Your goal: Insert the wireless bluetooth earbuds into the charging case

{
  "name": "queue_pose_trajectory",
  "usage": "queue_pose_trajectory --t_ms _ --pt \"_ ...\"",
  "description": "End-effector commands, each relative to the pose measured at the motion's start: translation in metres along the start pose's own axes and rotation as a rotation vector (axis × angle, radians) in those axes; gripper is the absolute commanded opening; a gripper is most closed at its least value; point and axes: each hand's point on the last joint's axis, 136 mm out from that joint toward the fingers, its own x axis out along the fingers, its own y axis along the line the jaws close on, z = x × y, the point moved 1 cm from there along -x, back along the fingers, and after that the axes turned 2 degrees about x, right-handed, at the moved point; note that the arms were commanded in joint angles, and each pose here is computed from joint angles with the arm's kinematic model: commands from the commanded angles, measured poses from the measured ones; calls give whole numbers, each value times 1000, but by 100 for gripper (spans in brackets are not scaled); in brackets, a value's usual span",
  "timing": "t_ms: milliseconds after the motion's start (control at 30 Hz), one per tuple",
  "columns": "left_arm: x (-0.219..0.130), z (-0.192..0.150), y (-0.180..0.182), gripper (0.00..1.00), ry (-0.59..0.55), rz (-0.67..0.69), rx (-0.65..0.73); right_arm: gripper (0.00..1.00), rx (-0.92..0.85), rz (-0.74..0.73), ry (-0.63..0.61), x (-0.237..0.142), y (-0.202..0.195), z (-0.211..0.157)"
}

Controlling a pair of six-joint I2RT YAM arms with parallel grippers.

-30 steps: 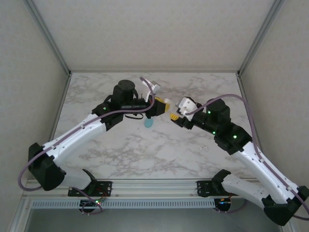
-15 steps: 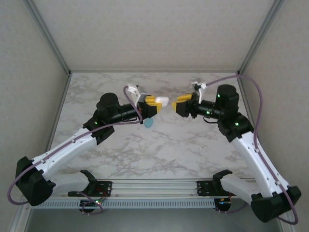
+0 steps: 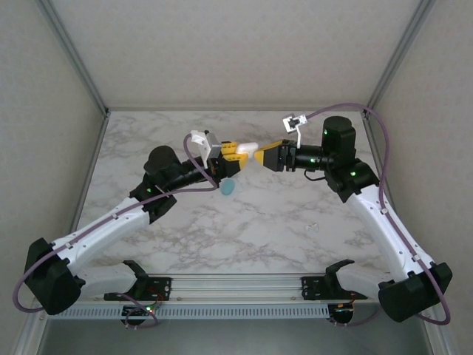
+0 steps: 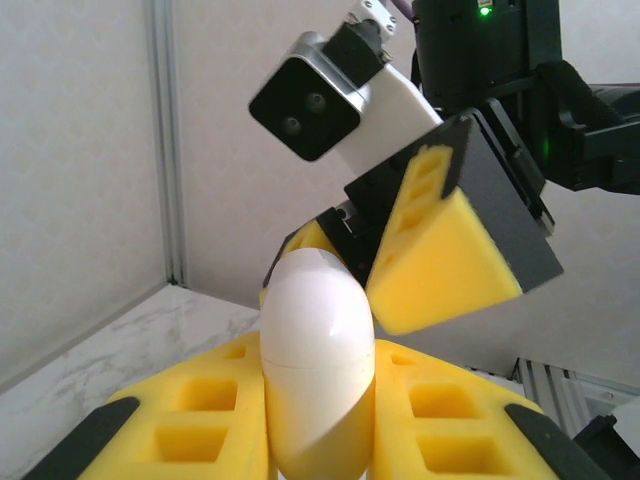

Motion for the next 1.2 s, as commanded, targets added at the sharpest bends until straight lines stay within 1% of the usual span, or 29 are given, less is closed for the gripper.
queue_pose_trajectory --t_ms 0,133,267,433,500,633,700,767,867,967,1167 --pt "0 1 -8 0 -21 -61 16 59 3 19 -46 0 6 17" --pt "1 -2 -11 0 -14 -87 15 58 18 -3 -63 0 5 25" --pt "0 -2 -12 0 -20 -88 14 58 34 -61 -60 2 -6 28" --pt "-1 -2 -10 0 -34 -79 -1 58 43 -97 -70 4 -14 33" --pt "-1 -3 -5 0 -32 -42 -10 59 7 -47 -60 5 -4 33" --pt "-5 -1 3 0 -57 19 -9 61 -100 -14 -60 -6 14 25" --pt "-6 2 6 0 -76 36 -11 64 -158 26 -33 -12 26 14" --pt "-6 4 6 0 -84 36 -15 65 -172 25 2 -14 27 5" --pt "-5 7 4 0 -94 26 -20 66 -141 -26 45 -12 15 -2" --pt "-4 10 1 0 -94 2 -24 66 -97 -37 72 -6 5 -3" --pt "-6 12 -3 0 -94 -12 -28 63 -63 -36 26 2 -3 11"
